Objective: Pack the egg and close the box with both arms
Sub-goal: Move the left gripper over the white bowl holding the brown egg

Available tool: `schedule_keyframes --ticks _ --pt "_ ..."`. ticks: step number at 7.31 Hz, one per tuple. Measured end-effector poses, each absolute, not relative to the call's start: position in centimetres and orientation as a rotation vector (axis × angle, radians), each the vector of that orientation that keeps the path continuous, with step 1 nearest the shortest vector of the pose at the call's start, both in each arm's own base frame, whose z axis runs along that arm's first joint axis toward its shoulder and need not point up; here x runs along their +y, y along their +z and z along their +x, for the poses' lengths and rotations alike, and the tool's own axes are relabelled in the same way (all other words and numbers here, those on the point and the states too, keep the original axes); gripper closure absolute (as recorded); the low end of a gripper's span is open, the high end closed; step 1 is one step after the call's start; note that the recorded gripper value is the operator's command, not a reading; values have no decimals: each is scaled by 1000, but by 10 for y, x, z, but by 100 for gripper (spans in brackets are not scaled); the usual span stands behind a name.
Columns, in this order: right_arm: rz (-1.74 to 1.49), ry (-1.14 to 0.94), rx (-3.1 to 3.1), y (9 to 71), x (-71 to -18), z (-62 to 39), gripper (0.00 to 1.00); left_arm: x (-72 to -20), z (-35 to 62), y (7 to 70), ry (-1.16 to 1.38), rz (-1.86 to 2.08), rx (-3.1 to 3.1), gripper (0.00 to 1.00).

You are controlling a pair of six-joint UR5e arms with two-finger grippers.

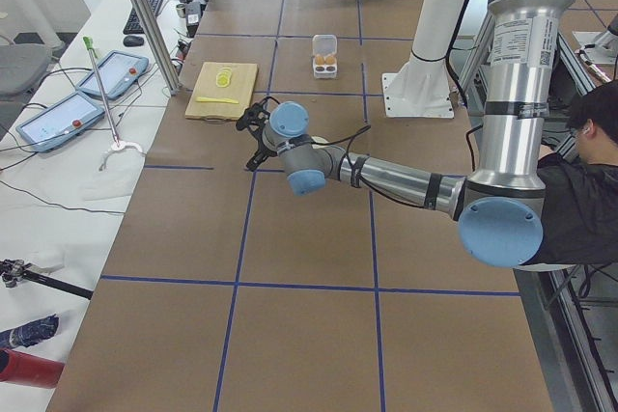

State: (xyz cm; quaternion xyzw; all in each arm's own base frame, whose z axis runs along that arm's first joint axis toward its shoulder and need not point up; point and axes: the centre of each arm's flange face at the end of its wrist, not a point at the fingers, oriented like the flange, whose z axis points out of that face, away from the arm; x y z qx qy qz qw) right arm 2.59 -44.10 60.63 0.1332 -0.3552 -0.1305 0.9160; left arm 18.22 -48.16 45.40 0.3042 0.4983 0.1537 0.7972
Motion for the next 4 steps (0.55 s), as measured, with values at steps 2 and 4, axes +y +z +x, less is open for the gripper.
schedule_keyframes --ticks 2,4 --pt "273 -268 -730 607 -441 26 0 -453 241 423 210 531 1109 2" --pt "271 -268 -729 608 -441 26 0 -424 289 398 26 402 1071 12"
